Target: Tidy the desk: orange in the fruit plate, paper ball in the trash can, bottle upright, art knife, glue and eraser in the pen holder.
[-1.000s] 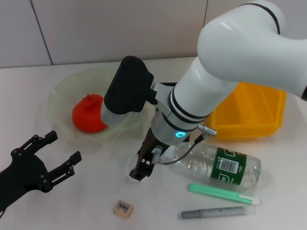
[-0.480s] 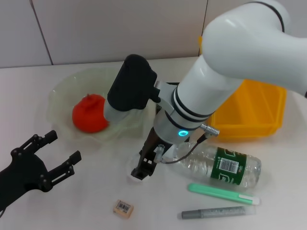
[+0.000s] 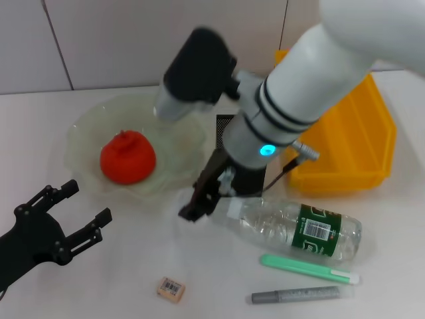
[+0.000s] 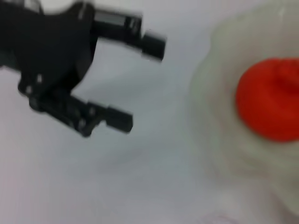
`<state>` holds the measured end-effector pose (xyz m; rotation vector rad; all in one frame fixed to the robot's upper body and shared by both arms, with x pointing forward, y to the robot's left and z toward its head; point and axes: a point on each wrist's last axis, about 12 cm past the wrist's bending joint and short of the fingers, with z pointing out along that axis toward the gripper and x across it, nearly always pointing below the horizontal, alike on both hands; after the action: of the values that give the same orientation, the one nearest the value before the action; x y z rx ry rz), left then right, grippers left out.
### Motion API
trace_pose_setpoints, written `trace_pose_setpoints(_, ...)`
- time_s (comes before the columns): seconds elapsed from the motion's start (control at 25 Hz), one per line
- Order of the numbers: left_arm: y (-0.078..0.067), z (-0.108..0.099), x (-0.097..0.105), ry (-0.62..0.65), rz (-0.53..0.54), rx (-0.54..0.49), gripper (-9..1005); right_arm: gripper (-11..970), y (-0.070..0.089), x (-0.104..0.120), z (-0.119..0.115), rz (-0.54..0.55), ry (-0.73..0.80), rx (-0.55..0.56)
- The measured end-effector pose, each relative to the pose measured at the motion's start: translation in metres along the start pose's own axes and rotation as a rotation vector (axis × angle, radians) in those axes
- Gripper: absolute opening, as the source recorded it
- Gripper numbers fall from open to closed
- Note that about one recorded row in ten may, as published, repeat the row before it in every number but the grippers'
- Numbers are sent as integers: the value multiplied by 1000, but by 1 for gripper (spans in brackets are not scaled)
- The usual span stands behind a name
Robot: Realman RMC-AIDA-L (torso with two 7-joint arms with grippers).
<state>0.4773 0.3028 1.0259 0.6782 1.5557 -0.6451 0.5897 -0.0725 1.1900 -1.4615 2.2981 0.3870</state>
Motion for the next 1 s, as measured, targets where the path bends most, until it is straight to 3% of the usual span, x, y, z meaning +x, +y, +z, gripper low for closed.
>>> trace_pose_setpoints(0.24, 0, 2, -1, -4, 3, 11, 796, 451, -24, 1, -60, 96, -147, 61)
trace_pose_setpoints(0.52, 0, 2, -1, -6, 2, 12, 793, 452, -67, 33, -109, 221, -289, 214)
trace_pose_setpoints(0.76, -1, 2, -1, -7, 1, 12, 791, 451, -99, 80, -118, 352, -271, 421)
trace_pose_setpoints(1.0, -1, 2, -1, -8, 1, 14, 789, 459, -108, 103, -112, 408, -252, 480)
